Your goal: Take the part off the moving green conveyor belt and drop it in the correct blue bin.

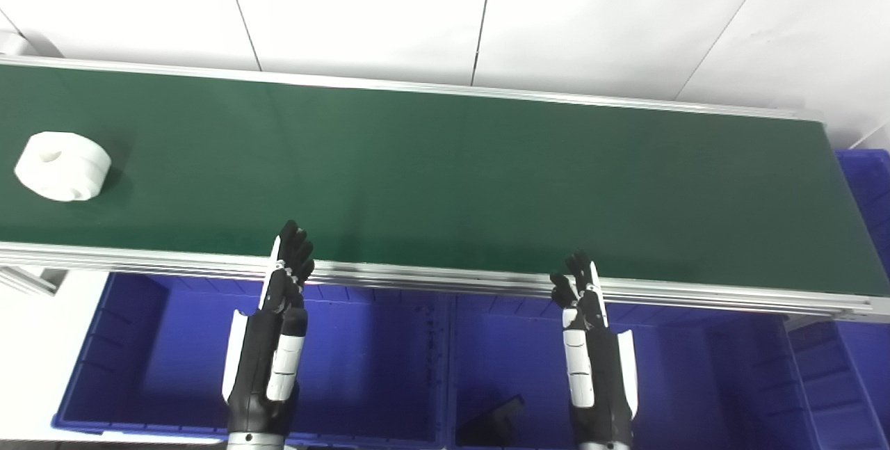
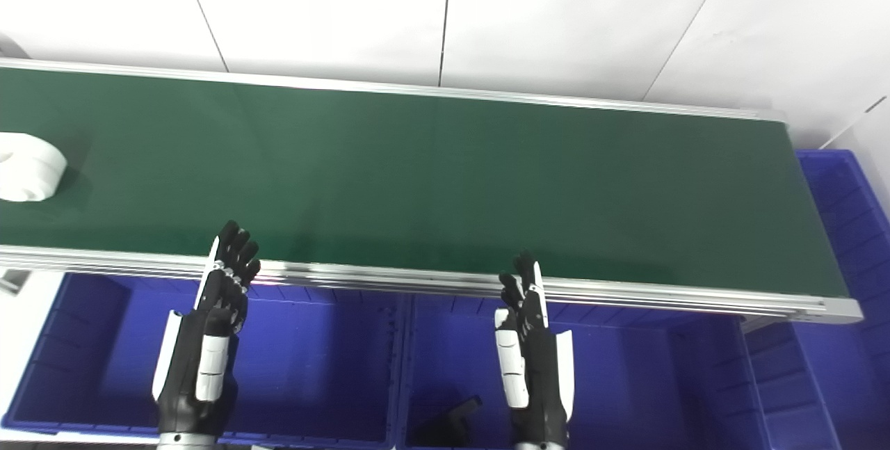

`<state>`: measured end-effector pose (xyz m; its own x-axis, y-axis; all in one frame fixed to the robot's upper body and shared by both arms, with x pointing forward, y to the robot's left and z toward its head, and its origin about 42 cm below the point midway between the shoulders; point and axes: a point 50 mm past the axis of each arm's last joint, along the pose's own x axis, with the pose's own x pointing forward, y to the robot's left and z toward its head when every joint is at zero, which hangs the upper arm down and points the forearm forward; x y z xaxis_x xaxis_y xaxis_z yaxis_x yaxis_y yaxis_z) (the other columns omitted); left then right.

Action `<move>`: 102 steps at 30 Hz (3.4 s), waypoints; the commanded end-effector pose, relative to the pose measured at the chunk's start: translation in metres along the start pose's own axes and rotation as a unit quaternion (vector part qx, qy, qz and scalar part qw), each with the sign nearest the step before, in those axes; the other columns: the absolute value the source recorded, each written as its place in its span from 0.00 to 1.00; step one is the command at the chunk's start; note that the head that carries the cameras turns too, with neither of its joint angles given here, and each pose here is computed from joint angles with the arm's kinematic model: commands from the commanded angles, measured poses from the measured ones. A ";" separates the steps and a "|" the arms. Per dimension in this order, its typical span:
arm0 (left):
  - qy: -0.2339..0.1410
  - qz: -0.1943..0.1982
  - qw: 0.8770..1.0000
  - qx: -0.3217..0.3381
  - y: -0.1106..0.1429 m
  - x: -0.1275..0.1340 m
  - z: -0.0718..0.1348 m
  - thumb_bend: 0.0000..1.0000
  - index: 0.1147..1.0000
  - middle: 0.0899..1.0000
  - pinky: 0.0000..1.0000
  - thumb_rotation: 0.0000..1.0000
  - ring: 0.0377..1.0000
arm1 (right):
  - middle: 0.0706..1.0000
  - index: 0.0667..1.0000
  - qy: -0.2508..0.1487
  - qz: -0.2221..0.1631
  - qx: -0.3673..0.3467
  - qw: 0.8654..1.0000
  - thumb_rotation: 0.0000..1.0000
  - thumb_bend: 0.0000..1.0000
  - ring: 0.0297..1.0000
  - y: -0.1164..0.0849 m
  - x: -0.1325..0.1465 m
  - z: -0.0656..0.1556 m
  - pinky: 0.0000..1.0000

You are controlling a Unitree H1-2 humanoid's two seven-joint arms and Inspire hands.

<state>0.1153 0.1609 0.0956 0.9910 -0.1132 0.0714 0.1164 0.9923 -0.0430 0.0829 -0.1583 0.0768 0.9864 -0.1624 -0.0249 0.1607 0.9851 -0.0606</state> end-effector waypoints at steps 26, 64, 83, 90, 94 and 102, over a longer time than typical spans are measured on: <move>-0.019 0.001 1.000 0.004 0.000 0.003 0.007 0.64 0.99 0.98 0.95 0.95 0.97 | 0.96 0.98 -0.008 -0.004 0.005 1.000 1.00 0.65 0.90 0.008 0.000 0.005 0.88; -0.016 -0.002 1.000 -0.001 -0.013 0.003 -0.003 0.59 0.96 0.96 0.91 0.90 0.94 | 0.98 1.00 -0.001 0.005 0.017 1.000 1.00 0.64 0.91 -0.004 -0.002 -0.005 0.91; -0.010 0.008 1.000 0.001 -0.047 0.009 -0.028 0.59 0.87 0.90 0.81 0.81 0.88 | 1.00 1.00 0.015 0.025 0.006 1.000 1.00 0.62 0.94 -0.036 0.004 -0.031 0.95; -0.006 0.013 1.000 -0.003 -0.050 0.009 -0.031 0.59 0.83 0.88 0.79 0.72 0.87 | 1.00 1.00 0.019 0.029 0.011 0.999 1.00 0.60 0.94 -0.038 0.006 -0.035 0.98; -0.010 0.013 1.000 -0.001 -0.049 0.010 -0.029 0.61 0.83 0.88 0.78 0.71 0.87 | 1.00 1.00 0.020 0.031 0.011 0.999 1.00 0.61 0.95 -0.037 0.006 -0.033 1.00; -0.108 -0.021 0.987 0.121 -0.025 0.021 -0.004 0.83 0.70 0.79 0.64 0.32 0.78 | 1.00 1.00 0.017 0.035 0.022 0.999 1.00 0.62 0.94 -0.032 0.006 -0.032 0.96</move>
<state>0.1228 0.1305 0.0728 0.9754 -0.1696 0.1407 0.1463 0.9759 0.1616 0.0797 -0.1958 0.0365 0.9857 -0.1016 -0.1341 0.0973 0.9945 -0.0380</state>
